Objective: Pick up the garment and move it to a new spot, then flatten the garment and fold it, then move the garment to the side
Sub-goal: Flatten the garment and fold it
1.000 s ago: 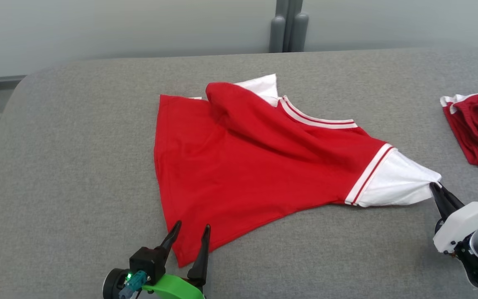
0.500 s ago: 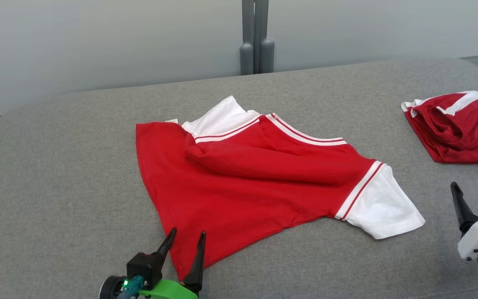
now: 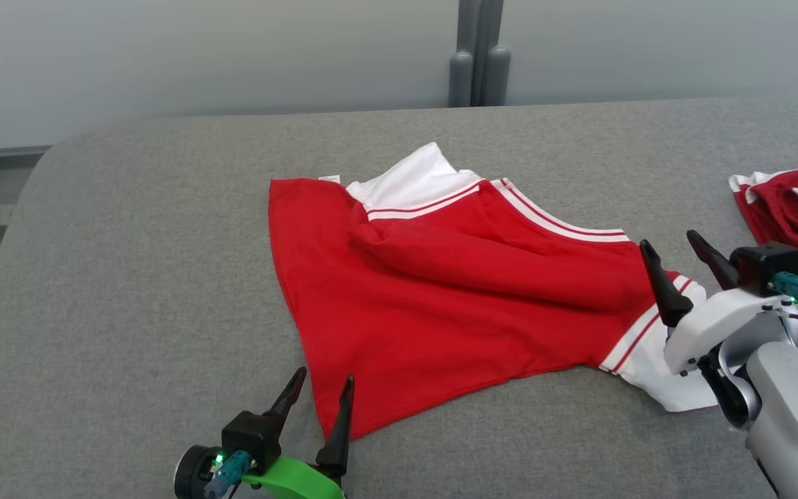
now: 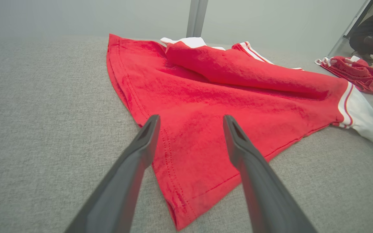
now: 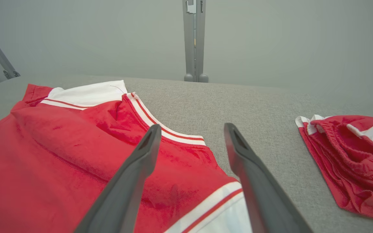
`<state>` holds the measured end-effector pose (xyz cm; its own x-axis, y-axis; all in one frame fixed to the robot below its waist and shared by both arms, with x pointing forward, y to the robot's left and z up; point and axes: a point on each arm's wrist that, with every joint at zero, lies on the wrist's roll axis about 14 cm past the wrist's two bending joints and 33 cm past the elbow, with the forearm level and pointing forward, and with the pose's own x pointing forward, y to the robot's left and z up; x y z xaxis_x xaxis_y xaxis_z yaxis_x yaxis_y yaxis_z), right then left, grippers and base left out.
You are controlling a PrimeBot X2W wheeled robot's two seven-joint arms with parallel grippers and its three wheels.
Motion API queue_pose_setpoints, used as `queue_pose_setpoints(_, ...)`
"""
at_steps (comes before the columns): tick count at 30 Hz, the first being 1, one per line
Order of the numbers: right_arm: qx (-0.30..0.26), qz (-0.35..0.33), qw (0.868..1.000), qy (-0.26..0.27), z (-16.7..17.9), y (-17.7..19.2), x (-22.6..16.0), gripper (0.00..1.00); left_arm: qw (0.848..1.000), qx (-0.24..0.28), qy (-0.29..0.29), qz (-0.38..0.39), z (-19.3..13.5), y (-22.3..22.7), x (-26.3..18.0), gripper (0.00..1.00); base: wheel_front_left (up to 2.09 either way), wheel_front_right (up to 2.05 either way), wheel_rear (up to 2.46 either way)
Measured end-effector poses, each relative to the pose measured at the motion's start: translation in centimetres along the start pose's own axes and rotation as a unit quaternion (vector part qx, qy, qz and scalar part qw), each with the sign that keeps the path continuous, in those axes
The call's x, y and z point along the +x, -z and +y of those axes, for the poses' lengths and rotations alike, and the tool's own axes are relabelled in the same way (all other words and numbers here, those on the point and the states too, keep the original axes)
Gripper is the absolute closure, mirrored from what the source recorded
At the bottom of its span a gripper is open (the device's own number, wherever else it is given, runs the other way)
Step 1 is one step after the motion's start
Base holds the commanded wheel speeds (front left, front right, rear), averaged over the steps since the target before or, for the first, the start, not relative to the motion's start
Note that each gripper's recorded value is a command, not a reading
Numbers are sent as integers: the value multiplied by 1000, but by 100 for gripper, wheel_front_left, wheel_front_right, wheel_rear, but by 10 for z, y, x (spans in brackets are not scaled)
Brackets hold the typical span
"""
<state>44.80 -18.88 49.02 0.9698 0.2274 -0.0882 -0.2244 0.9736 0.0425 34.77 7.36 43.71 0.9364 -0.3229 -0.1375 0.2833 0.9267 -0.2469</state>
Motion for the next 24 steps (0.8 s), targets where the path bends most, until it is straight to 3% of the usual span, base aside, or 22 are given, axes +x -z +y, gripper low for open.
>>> queue_pose_setpoints(14,-82,82,987,-107,64,13,110,0,997,-16,-74,-6,38,-2,-16,0,0,0,0)
queue_pose_setpoints(24,-93,154,972,-151,97,67,151,0,993,-24,-118,21,58,13,-25,0,0,0,0)
